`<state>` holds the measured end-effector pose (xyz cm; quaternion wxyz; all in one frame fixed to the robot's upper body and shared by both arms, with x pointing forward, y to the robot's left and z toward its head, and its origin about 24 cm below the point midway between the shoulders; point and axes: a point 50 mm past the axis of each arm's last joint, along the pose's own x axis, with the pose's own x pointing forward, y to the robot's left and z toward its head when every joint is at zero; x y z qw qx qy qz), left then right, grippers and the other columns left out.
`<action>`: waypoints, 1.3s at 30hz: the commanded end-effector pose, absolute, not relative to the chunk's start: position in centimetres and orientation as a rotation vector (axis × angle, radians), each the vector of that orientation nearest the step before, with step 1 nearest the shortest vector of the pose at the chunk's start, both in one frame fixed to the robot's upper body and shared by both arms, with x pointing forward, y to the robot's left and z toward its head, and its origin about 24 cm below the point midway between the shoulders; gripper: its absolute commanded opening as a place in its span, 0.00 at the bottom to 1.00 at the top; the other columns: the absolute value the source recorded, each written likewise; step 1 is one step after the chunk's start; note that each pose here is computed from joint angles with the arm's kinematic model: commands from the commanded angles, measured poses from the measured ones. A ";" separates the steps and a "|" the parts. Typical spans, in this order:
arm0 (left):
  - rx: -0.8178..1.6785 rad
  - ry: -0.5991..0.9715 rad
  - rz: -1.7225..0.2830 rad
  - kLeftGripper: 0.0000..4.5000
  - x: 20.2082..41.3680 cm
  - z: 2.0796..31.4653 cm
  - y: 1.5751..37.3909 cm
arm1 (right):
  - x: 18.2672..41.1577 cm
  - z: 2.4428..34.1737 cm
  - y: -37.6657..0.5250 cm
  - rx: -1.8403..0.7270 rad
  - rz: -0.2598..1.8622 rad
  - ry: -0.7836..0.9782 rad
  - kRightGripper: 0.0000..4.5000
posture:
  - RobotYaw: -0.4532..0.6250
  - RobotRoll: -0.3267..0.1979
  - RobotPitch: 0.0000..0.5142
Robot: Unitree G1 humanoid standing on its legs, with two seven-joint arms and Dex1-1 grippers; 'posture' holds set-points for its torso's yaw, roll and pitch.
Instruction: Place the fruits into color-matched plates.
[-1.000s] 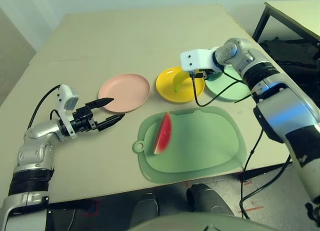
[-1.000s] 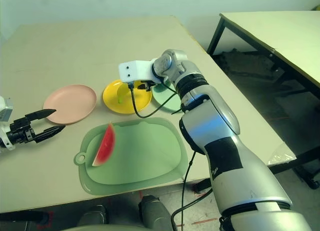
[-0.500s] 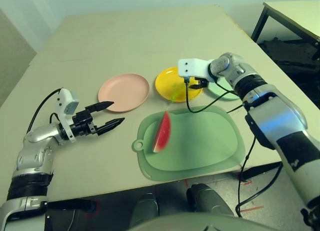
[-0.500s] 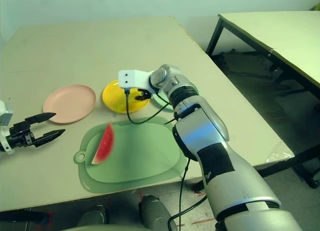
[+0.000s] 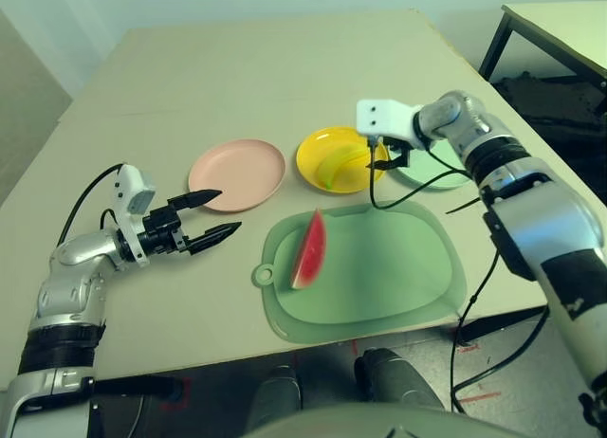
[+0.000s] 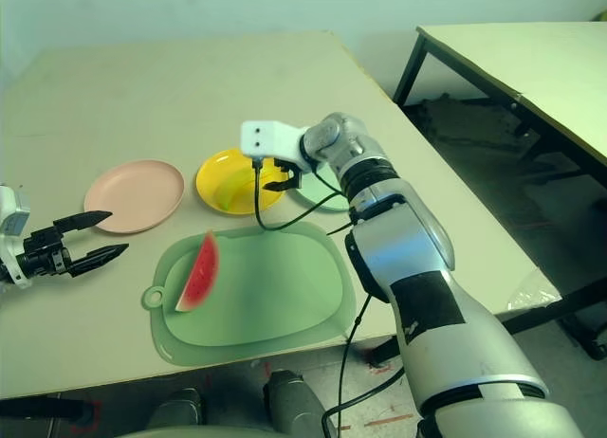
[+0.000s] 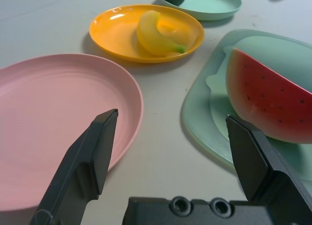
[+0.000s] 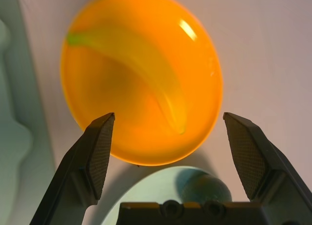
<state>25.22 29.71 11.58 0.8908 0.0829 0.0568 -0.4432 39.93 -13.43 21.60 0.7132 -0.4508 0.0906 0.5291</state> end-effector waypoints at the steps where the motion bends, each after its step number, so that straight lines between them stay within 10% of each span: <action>1: 0.168 0.118 -0.974 1.00 25.2 11.5 29.7 | 38.9 21.5 -15.9 -0.983 1.241 0.250 0.99 | 0.28 0.62 0.14; 12: 0.186 0.091 -0.986 1.00 26.1 11.8 29.5 | 33.1 20.7 -20.3 -0.440 1.264 0.143 0.99 | 0.26 0.62 0.13; 22: 0.175 0.110 -1.008 1.00 25.9 11.4 28.4 | 26.0 12.7 -23.7 -0.089 1.164 0.070 0.99 | 0.23 0.62 0.12; 39: 0.259 0.157 -1.058 1.00 27.3 12.5 28.8 | 25.7 10.1 -25.9 -0.283 1.393 -0.018 0.99 | 0.21 0.62 0.05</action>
